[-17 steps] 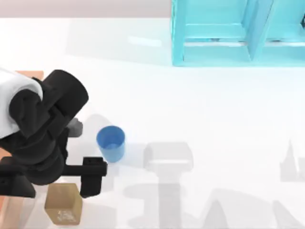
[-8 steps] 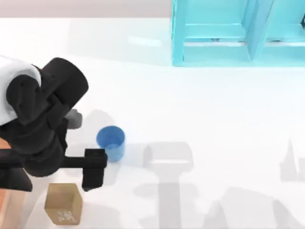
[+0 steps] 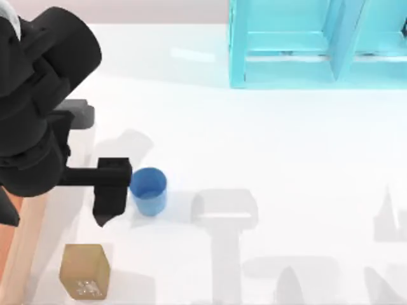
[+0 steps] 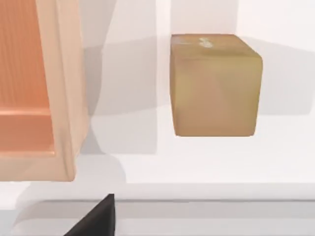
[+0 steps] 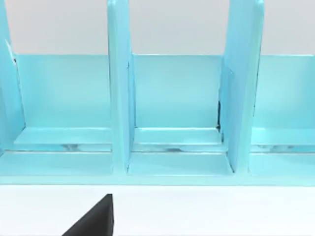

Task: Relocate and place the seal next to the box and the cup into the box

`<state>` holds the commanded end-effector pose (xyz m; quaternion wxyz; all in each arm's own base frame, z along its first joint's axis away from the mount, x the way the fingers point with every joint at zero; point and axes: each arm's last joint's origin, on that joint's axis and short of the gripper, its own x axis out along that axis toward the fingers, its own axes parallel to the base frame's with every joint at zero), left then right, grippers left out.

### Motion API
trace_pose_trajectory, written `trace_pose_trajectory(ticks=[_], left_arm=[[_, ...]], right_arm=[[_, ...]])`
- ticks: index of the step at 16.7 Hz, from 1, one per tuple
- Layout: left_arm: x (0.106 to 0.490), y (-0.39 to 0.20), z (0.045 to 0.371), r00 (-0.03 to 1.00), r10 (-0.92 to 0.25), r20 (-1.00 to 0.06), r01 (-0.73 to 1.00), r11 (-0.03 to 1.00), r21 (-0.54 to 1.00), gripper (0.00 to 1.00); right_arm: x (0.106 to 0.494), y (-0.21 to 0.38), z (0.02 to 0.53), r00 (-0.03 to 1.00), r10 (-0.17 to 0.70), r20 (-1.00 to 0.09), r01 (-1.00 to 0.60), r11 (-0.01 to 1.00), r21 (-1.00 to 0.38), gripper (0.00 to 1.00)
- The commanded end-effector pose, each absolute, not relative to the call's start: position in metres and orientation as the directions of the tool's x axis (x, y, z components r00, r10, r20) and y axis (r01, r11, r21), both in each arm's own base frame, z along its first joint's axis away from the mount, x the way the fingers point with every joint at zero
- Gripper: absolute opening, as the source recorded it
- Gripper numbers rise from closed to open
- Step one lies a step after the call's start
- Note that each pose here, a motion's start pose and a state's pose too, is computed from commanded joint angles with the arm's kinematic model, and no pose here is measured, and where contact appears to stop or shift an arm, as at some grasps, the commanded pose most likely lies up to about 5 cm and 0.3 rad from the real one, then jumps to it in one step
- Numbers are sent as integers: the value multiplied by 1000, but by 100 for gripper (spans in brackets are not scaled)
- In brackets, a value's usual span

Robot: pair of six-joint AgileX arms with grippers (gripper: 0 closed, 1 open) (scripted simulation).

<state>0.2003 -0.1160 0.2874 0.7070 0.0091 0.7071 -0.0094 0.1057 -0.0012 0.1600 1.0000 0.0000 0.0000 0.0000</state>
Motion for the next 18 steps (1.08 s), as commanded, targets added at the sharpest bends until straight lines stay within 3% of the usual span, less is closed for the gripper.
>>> trace_pose_trajectory(ticks=[6,9,18], left_arm=[[204,-118,288,0,-1,-1000,23,1000,-1,100],[226,-135,284,4,-5,-1000,17,1000,-5,100],[318,-214,219,-8,6,-1000,19,1000,6,100]], right_arm=[[106,-1,160,1000,0,0,0,1000,0,100],[106,-1,160,1000,0,0,0,1000,0,100],[106,-1,160,1000,0,0,0,1000,0,100]])
